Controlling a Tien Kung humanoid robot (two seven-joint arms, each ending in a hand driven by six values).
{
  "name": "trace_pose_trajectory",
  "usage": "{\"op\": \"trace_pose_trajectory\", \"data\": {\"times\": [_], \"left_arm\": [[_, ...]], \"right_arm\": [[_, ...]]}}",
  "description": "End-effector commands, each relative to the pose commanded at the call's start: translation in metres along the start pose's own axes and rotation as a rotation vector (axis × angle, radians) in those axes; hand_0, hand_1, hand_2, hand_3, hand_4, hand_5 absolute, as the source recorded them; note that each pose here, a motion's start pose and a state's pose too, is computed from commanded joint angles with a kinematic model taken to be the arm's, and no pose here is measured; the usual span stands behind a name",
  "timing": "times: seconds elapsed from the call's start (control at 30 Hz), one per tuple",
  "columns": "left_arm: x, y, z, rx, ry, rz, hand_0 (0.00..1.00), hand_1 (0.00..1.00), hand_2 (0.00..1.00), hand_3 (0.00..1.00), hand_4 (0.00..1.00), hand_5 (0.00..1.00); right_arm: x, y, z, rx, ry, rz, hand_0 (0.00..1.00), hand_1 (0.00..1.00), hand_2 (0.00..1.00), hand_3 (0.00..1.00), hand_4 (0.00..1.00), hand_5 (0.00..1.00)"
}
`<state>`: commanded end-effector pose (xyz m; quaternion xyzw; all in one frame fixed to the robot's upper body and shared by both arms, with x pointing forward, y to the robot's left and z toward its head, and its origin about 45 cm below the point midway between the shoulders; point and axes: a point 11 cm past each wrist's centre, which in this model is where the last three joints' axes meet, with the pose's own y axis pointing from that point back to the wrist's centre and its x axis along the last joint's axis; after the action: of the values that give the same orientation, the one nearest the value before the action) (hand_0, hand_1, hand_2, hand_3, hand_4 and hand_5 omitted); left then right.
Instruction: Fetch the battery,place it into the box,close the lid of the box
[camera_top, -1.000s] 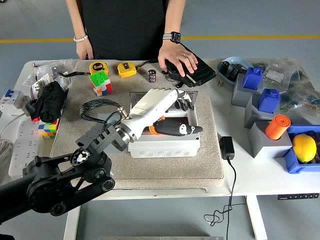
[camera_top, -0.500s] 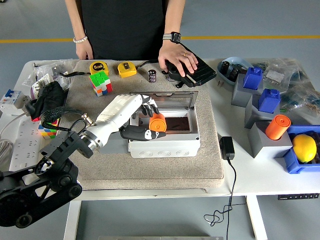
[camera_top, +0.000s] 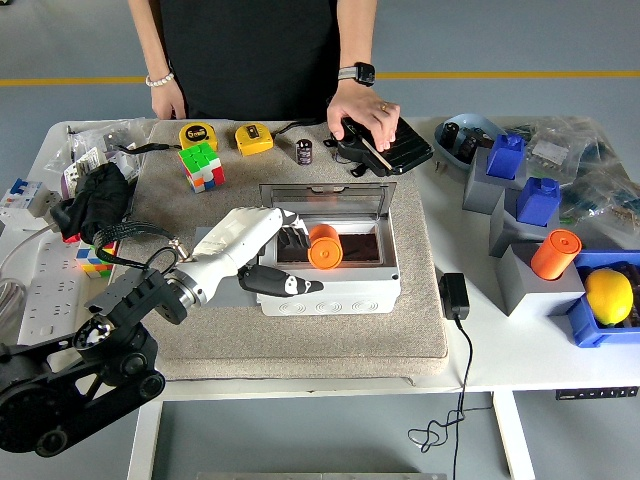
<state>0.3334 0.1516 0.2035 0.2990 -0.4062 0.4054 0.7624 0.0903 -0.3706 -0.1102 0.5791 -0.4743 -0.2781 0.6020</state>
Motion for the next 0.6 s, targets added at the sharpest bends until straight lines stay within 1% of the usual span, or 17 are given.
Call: {"op": "trace_pose_trajectory", "data": {"times": [0.23,0.33,0.47,0.6], "left_arm": [[-0.003,-0.019,0.025,-0.055,0.064,-0.018,0.233,0.526,0.529,0.487,0.998,0.446],[-0.005,-0.025,0.035,-0.077,0.097,-0.022,0.232,0.521,0.529,0.487,0.998,0.451],[-0.013,-0.034,0.047,-0.098,0.164,-0.049,0.226,0.518,0.530,0.488,0.998,0.454],[-0.021,-0.041,0.053,-0.103,0.216,-0.072,0.226,0.518,0.530,0.488,0.998,0.454]], "right_arm": [[0.001,0.000,-0.001,0.002,0.001,0.001,0.608,0.627,0.606,0.547,0.928,0.459],[0.001,0.000,-0.001,0.002,0.002,0.001,0.606,0.627,0.606,0.547,0.928,0.459],[0.000,0.000,-0.001,0.003,0.004,-0.001,0.606,0.627,0.606,0.547,0.928,0.460],[0.000,0.000,-0.002,0.004,0.007,-0.002,0.606,0.627,0.606,0.547,0.928,0.460]]}}
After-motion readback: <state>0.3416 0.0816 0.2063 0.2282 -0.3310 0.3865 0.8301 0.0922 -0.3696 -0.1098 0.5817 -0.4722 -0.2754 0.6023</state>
